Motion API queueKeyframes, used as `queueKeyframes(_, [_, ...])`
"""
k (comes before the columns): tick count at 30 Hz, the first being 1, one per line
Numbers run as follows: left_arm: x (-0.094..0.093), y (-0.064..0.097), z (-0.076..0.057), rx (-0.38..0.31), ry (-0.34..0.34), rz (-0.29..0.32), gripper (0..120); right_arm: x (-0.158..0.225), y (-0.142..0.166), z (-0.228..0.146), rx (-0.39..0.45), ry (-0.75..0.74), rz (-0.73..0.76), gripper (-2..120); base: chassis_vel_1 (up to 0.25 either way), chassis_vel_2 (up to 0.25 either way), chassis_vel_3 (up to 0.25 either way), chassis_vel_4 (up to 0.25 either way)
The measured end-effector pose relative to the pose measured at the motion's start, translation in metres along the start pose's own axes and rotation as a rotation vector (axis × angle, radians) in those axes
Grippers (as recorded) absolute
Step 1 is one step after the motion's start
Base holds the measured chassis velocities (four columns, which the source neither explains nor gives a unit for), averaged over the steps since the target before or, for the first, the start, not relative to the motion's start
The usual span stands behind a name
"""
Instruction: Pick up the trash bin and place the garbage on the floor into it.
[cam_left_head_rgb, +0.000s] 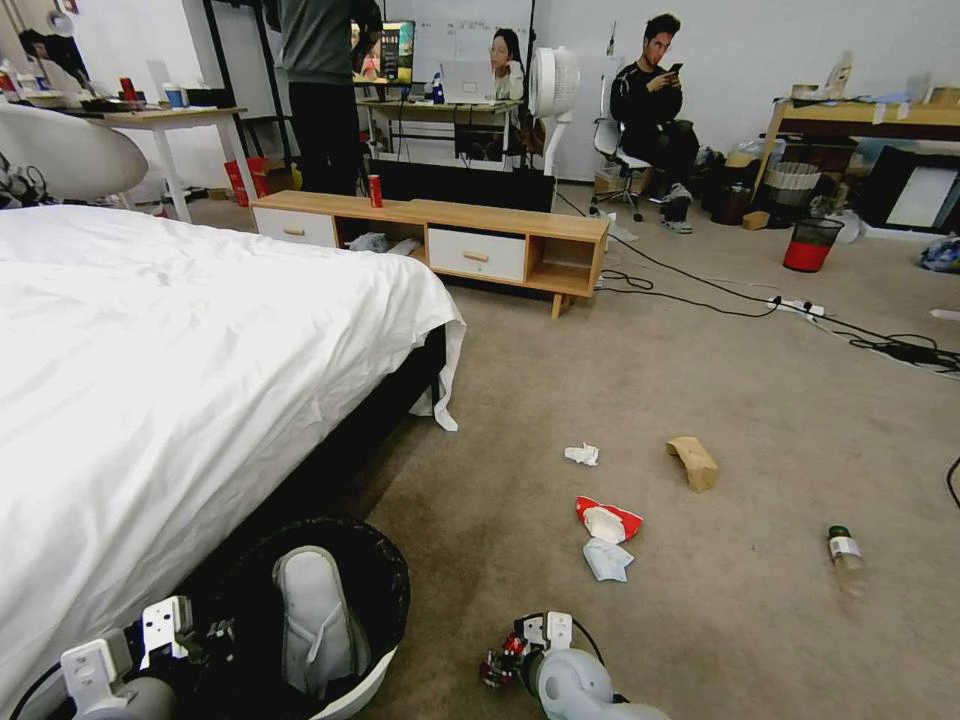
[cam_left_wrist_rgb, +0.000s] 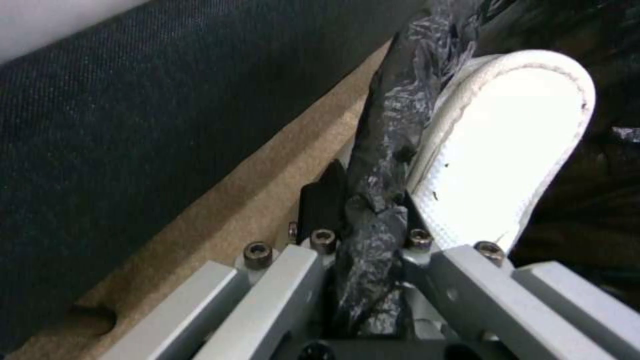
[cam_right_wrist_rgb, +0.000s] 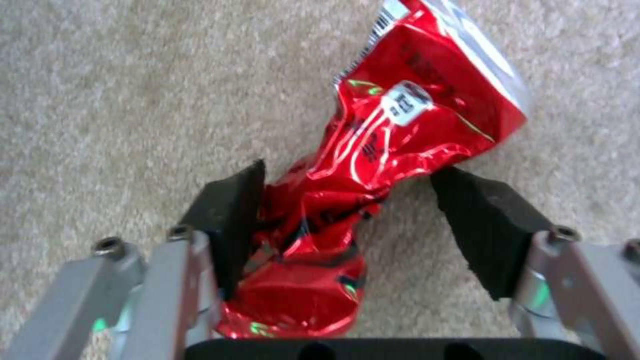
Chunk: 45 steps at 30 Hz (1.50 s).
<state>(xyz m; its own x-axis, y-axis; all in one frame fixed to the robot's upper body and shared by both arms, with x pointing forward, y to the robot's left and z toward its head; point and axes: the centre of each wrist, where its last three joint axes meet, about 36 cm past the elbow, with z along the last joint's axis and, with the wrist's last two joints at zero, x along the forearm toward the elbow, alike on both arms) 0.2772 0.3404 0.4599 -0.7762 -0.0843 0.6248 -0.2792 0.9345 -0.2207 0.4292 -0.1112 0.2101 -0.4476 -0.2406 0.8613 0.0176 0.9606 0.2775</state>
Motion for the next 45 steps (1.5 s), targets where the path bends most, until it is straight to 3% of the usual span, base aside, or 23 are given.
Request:
queueKeyframes(15, [-0.001,0.0,0.0,0.001,0.002,0.003,2,-0.001,0.002,0.006,0.022,-0.007,0.004,35,0.0,0.0,0.0,0.0])
queueKeyframes(22, [-0.001,0.0,0.0,0.0,0.002,0.004,2,0.006,-0.012,0.008,0.034,-0.013,0.018,20,0.0,0.0,0.0,0.0])
queueKeyframes(33, [-0.001,-0.001,0.001,-0.002,0.003,0.004,2,0.026,-0.038,0.003,0.066,-0.052,0.051,19,0.0,0.0,0.0,0.0])
queueKeyframes(35, [-0.001,-0.002,0.001,-0.002,0.004,0.005,2,0.043,-0.06,-0.003,0.086,-0.08,0.08,19,0.0,0.0,0.0,0.0])
queueKeyframes(38, [-0.001,-0.002,0.001,-0.002,0.004,0.006,2,0.051,-0.068,-0.007,0.094,-0.096,0.088,19,0.0,0.0,0.0,0.0])
queueKeyframes(45, [0.002,-0.01,-0.003,0.017,-0.001,0.041,2,0.118,-0.091,-0.04,0.172,-0.272,0.081,19,0.0,0.0,0.0,0.0])
